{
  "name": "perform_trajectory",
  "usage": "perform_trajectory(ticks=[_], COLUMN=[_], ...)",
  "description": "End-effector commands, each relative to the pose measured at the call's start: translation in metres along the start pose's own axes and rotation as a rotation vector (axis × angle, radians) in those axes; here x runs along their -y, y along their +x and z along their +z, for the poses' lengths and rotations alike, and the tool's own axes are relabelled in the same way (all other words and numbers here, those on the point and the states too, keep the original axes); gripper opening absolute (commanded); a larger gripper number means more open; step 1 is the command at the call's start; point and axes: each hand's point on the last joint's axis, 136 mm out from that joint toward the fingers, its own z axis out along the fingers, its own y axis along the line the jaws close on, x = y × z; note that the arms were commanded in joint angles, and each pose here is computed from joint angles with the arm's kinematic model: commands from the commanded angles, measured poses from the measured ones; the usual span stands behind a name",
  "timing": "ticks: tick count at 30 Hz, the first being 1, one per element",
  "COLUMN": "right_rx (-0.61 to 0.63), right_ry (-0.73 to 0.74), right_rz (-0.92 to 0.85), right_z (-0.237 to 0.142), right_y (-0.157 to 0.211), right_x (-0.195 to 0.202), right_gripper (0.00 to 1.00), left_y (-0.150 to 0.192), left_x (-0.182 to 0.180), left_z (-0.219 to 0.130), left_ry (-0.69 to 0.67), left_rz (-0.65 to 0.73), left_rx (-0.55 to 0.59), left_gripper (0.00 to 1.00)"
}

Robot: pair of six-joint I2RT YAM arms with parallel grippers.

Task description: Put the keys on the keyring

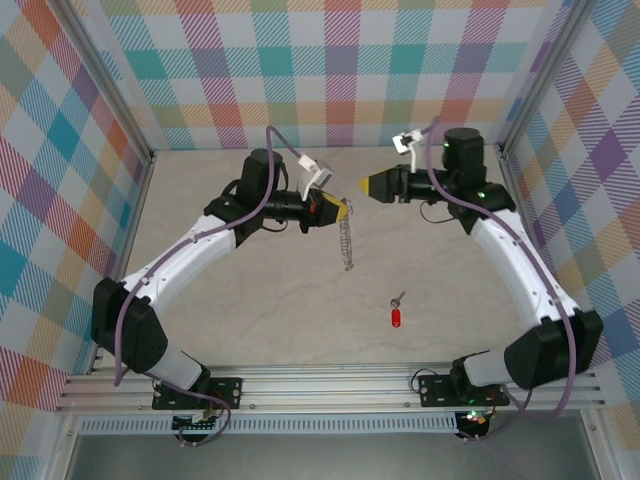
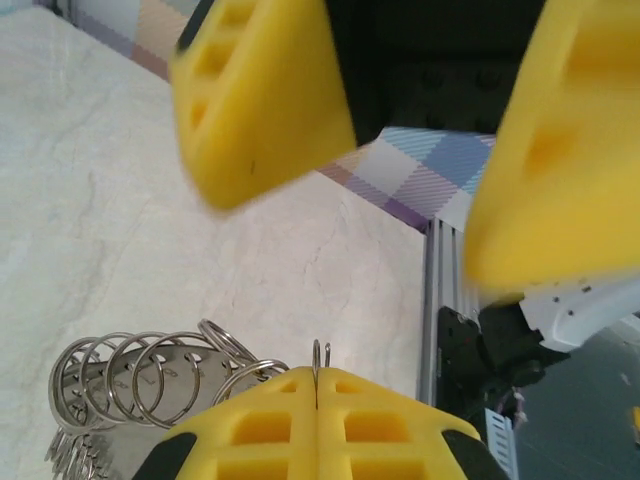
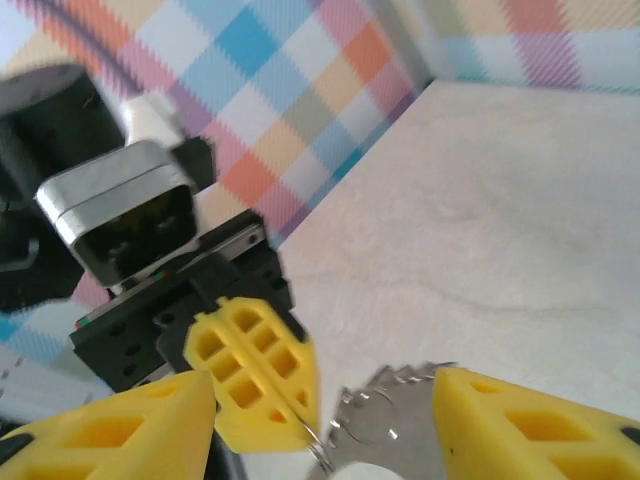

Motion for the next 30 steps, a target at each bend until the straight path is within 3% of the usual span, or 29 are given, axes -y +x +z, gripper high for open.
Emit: perform_trajectory(ticks=[1,12,24,30], right_rx=[0.110,0.126,0.133,0.124], right_ry=[0.085,0.134,0.188,0.327], right_rz=[0.083,0.274,0.360,0.408], right_z=[-0.008,-0.004,-0.002,-0.013], right_y=[-0.009,0.052,0.085,0.103], right_x=[0.016,0.051,0.075,0.095], right_gripper=[0.60,0.61,0.61,0.61], left_y=[-0.044,-0.063,-0.071,-0.075], left_x=[0.010,0.008,0.011,0.010], left_z=[-0.018,-0.042,-0.049,-0.053], left_ry=[-0.053,-0.157,-0.150,-0.164], left_rz=[0.167,0.275,0.244,0.208], left_rx=[0.192,0.439,0.517,0.527], left_gripper=[0.00,0.00,0.00,0.00])
